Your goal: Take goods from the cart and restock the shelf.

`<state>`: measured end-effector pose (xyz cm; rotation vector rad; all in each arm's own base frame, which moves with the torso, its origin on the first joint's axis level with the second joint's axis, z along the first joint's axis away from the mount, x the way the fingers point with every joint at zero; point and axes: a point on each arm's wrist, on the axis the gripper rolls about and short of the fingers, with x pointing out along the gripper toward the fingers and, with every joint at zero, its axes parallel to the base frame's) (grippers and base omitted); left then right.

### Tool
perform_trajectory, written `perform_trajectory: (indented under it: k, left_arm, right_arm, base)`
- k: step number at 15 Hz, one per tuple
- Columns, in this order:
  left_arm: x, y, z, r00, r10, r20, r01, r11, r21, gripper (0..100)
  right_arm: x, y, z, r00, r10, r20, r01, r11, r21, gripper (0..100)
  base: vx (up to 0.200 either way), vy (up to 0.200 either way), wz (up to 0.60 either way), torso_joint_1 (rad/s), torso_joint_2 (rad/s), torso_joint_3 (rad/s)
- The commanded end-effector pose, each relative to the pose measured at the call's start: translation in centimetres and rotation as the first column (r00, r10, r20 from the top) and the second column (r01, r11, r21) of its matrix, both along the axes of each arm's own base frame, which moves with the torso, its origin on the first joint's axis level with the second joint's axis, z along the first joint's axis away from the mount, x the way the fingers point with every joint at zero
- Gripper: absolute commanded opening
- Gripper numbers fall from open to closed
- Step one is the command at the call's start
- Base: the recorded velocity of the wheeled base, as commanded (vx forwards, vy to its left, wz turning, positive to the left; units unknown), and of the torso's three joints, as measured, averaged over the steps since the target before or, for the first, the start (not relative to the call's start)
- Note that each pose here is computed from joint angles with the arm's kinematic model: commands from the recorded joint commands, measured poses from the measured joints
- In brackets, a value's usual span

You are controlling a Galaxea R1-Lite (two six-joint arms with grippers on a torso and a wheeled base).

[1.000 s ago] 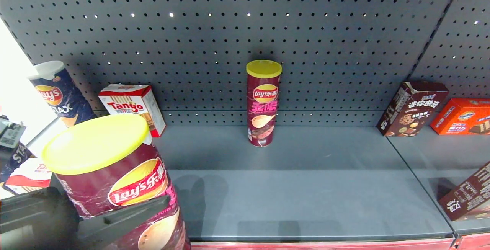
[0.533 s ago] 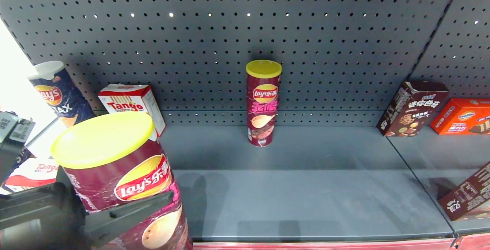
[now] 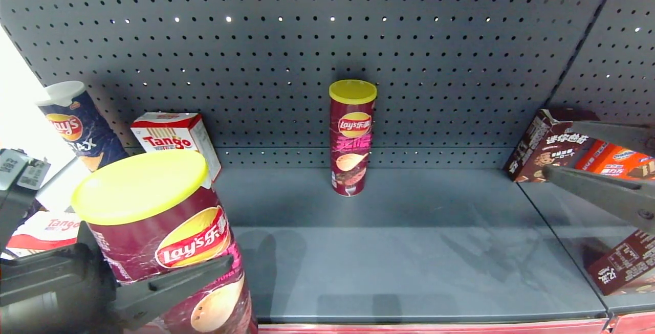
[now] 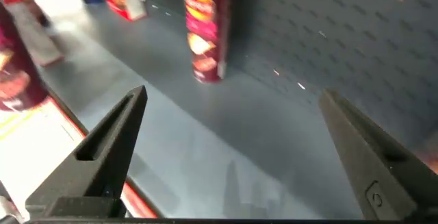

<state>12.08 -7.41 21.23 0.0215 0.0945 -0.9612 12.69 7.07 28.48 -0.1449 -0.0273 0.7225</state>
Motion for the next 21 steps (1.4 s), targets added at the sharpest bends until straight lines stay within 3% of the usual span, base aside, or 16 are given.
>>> perform_trajectory:
  k: [1, 8, 11, 14, 21]
  left_arm:
    - [0.0, 0.0, 0.0, 1.000, -0.001, -0.002, 0.001, 1.000, 0.001, 0]
    - [0.1, 0.0, -0.1, 1.000, 0.008, -0.008, -0.008, 1.000, 0.004, 0]
    - [0.1, 0.0, -0.2, 1.000, 0.014, -0.013, -0.014, 1.000, 0.008, 0]
    - [0.4, -0.2, -0.5, 1.000, 0.015, -0.028, -0.014, 1.000, 0.015, 0]
    - [0.7, -0.3, -0.5, 0.999, 0.013, -0.031, -0.013, 1.000, 0.017, 0]
  right_arm:
    - [3.2, 2.0, -0.2, 0.997, 0.060, -0.043, -0.061, 0.998, -0.017, 100]
    - [10.3, 5.1, -1.1, 0.981, 0.191, -0.039, -0.191, 0.981, -0.011, 100]
    - [13.7, 5.8, -1.5, 0.974, 0.225, 0.028, -0.224, 0.974, -0.013, 100]
    - [15.1, 6.8, -2.1, 0.930, 0.363, 0.057, -0.363, 0.932, -0.012, 100]
    - [18.0, 8.8, -2.4, 0.885, 0.456, 0.097, -0.456, 0.890, -0.020, 100]
  base:
    - [0.000, 0.000, 0.00, 0.000, 0.00, 0.000]
    - [0.000, 0.000, 0.00, 0.000, 0.00, 0.000]
    - [0.000, 0.000, 0.00, 0.000, 0.00, 0.000]
    - [0.000, 0.000, 0.00, 0.000, 0.00, 0.000]
    - [0.000, 0.000, 0.00, 0.000, 0.00, 0.000]
